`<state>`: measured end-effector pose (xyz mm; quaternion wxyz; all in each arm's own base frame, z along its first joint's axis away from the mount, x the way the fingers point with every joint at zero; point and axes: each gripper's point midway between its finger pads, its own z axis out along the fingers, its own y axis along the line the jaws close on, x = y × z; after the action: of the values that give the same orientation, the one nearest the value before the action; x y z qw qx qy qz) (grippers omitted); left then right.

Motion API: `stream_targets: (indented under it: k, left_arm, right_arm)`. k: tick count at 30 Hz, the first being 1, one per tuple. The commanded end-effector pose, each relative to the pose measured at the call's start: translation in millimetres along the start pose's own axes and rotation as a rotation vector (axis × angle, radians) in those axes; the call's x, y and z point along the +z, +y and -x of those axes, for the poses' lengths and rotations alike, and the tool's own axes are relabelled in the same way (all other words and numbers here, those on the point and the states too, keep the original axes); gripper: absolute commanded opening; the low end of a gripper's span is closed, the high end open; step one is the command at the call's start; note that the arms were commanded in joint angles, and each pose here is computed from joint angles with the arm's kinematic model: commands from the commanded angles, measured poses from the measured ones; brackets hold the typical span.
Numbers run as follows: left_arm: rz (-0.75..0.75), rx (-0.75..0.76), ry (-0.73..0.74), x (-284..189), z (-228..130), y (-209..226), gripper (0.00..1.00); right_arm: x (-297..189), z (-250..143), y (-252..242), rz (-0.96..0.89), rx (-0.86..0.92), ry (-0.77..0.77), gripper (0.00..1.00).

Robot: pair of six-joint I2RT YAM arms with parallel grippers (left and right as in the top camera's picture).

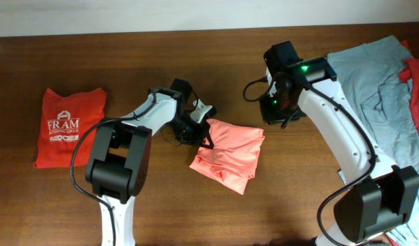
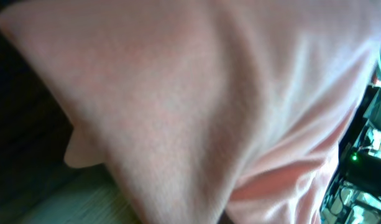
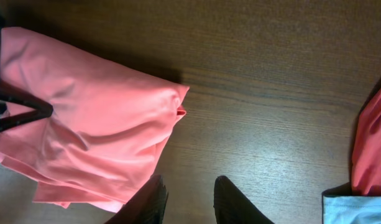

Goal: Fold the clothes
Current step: 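Carry the folded pink shirt left onto the red shirt with the left gripper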

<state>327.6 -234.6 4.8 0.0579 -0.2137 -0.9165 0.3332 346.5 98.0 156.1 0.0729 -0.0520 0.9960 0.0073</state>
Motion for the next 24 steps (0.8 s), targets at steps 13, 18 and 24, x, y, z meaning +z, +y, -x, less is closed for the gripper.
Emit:
stream_targets:
  k: [13,18,24]
  left_arm:
    - [0.23,0.005,-0.208,-110,10,29,0.01]
    - [0.352,-0.032,-0.366,-187,1,39,0.0]
    - [0.464,-0.082,-0.574,-268,-10,58,0.0]
  right_arm:
    - [-13,0,-43,-0.104,0.067,-0.014,0.32]
    - [-13,-7,-73,-0.119,0.111,0.021,0.32]
    - [-13,-13,-88,-0.114,0.136,0.046,0.32]
